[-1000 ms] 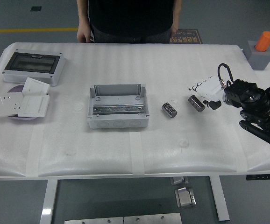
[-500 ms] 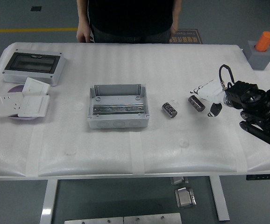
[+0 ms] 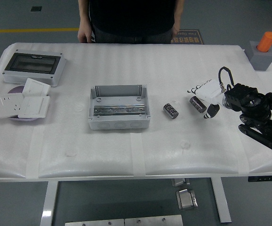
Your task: Pick up the battery,place it into the box
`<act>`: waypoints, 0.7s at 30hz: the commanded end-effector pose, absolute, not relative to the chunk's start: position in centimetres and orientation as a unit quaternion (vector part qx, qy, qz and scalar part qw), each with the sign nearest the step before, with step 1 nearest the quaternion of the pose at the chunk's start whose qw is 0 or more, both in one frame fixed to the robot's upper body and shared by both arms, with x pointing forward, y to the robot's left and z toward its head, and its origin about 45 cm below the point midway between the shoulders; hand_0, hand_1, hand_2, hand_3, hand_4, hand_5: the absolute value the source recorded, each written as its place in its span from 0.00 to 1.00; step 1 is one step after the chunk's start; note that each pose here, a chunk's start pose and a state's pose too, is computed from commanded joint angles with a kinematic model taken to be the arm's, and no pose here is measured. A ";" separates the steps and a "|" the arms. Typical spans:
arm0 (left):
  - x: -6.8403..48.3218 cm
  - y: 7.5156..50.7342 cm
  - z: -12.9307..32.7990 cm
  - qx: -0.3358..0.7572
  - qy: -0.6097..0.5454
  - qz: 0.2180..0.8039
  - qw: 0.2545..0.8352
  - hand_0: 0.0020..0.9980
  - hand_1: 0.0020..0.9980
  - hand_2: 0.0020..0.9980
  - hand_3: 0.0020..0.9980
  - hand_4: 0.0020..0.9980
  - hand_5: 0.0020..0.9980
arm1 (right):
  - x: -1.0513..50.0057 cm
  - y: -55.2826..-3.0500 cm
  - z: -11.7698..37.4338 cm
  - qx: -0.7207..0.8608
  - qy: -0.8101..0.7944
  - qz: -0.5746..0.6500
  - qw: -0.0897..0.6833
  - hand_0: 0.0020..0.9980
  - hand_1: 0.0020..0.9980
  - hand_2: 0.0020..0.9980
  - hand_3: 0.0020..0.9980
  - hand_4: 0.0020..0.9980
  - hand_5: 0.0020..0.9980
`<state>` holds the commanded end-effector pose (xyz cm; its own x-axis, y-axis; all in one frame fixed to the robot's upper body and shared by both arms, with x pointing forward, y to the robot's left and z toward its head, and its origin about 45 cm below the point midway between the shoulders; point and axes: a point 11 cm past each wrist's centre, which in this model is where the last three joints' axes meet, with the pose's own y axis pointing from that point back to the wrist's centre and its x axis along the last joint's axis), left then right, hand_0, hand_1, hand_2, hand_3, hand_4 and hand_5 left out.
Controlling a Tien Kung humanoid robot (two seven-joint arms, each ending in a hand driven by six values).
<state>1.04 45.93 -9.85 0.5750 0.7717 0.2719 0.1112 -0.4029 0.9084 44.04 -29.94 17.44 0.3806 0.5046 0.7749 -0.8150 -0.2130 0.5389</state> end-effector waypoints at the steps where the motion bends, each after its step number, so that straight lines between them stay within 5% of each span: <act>1: 1.1 45.9 -9.8 0.757 0.291 0.357 0.462 0.62 0.64 0.44 0.58 0.40 0.38 | 44.1 -30.0 17.4 0.561 -0.138 0.540 0.611 0.85 0.83 0.98 1.00 0.95 0.20; 14: 1.3 46.1 -9.8 0.756 0.289 0.360 0.464 0.62 0.64 0.44 0.58 0.40 0.38 | 44.3 -30.0 17.6 0.559 -0.137 0.549 0.606 0.81 0.78 0.90 0.90 0.89 0.20; 15: 1.3 46.1 -9.8 0.756 0.289 0.360 0.464 0.62 0.64 0.44 0.58 0.40 0.38 | 44.3 -30.0 17.6 0.559 -0.137 0.548 0.606 0.79 0.77 0.87 0.83 0.80 0.19; 20: 1.4 46.1 -9.8 0.755 0.288 0.361 0.465 0.62 0.64 0.44 0.58 0.40 0.38 | 44.2 -30.2 17.4 0.563 -0.138 0.542 0.608 0.79 0.77 0.87 0.83 0.80 0.19; 21: 1.4 46.1 -9.8 0.755 0.288 0.362 0.465 0.62 0.64 0.44 0.58 0.40 0.38 | 44.2 -30.2 17.3 0.563 -0.138 0.541 0.609 0.78 0.76 0.82 0.75 0.71 0.18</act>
<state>1.44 46.07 -9.78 0.5726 0.7712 0.2781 0.0991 -0.4019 0.9103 44.23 -30.21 17.31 0.3761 0.5031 0.7781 -0.8147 -0.2205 0.5364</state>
